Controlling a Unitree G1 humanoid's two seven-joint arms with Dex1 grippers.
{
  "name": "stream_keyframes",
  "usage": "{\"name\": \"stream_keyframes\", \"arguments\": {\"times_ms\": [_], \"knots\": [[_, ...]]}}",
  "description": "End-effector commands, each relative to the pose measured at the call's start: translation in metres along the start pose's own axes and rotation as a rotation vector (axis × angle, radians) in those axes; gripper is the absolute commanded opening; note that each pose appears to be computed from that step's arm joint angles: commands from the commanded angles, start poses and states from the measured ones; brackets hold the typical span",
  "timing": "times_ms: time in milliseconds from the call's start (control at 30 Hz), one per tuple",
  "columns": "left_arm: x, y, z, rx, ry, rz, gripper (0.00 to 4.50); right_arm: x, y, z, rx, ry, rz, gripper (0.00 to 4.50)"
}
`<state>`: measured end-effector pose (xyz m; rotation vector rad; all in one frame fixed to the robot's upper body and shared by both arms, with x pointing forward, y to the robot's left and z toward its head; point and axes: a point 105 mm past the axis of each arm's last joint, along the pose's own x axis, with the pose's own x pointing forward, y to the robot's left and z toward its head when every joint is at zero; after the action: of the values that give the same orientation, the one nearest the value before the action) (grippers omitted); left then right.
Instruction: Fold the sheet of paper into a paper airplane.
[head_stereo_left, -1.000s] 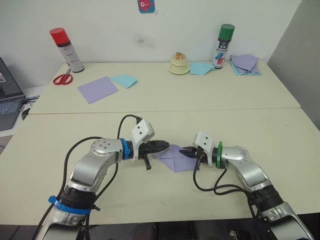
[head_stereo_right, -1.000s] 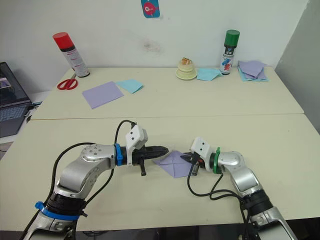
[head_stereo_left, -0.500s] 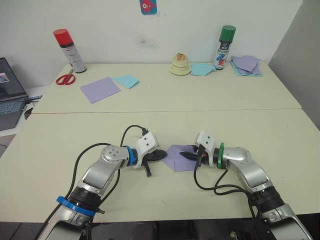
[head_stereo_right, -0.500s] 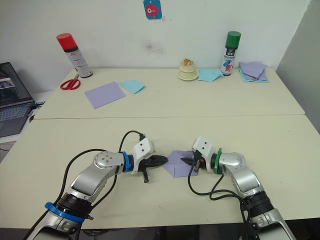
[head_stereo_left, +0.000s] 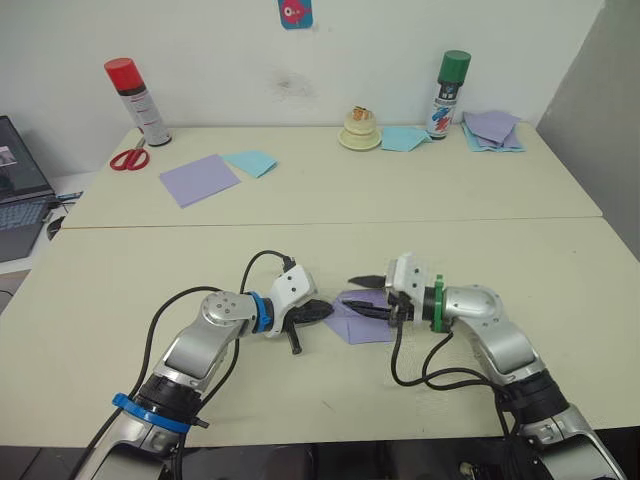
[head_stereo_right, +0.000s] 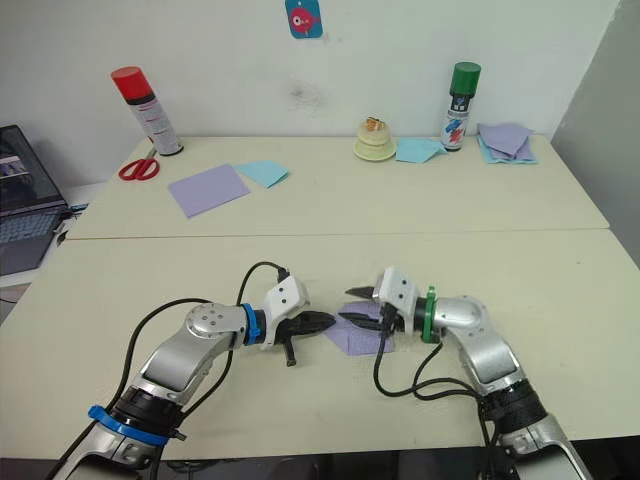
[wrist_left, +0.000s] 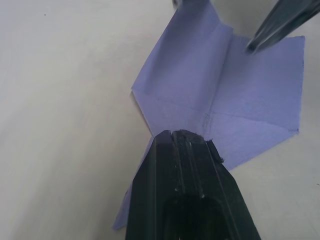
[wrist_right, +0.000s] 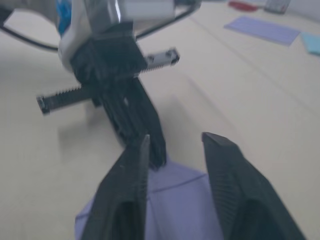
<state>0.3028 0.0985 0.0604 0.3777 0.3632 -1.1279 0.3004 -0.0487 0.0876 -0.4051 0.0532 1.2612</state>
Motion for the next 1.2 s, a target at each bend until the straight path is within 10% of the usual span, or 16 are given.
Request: {"name": "stream_keyframes", "arguments": {"times_ms": [33, 600, 867, 1200], "knots": [[0.009, -0.016, -0.031, -0.062, 0.103, -0.054, 0.00, -0.001, 0.006, -0.020, -0.012, 0.110, 0.019, 0.22], [0.008, -0.016, -0.031, -0.078, 0.098, -0.040, 0.00, -0.075, -0.006, -0.045, 0.141, 0.235, -0.078, 0.04], [0.008, -0.012, -0.030, -0.072, 0.094, -0.036, 0.00, -0.033, 0.007, 0.011, 0.039, -0.051, -0.012, 0.04], [0.004, -0.007, -0.007, 0.011, 0.058, -0.033, 0.00, -0.015, 0.003, -0.046, -0.041, 0.221, -0.046, 0.04]]}}
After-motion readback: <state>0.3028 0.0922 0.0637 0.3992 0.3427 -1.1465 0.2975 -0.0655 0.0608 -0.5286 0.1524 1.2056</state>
